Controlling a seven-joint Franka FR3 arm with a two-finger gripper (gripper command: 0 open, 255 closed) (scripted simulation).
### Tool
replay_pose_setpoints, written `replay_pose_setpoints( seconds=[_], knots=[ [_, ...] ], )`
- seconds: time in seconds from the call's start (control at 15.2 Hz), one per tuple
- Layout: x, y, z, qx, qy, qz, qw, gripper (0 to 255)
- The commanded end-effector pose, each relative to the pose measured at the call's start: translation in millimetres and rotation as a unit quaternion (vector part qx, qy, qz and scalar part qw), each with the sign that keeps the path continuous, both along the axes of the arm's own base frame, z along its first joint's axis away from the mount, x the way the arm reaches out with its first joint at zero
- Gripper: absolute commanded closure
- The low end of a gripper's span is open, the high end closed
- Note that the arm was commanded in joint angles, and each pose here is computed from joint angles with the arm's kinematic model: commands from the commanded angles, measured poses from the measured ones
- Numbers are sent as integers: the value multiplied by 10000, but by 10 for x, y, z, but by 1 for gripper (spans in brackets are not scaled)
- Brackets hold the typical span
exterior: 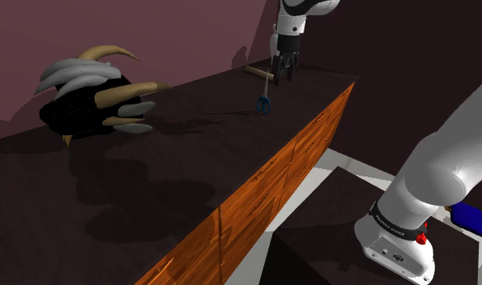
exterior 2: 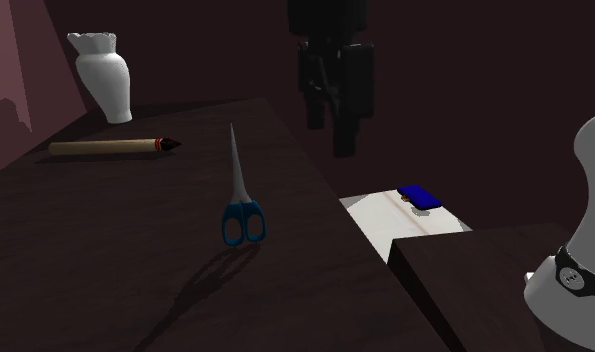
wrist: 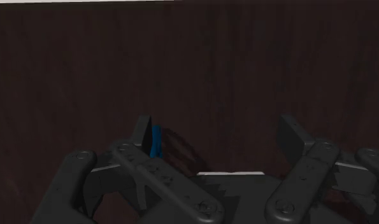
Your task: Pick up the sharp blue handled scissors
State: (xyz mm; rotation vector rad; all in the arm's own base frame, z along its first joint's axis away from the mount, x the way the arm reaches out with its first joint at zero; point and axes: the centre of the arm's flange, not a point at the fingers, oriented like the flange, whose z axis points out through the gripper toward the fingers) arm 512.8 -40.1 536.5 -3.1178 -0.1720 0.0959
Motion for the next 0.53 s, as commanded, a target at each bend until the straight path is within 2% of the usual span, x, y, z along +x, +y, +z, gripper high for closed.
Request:
replay_pose_setpoints(
  seconds=[0.0,0.46],
  knots=[
    [216,-71,-132,-28,58,16,10000,0],
    [1051,-276,-580,-121,249,70,9996,0]
  ],
)
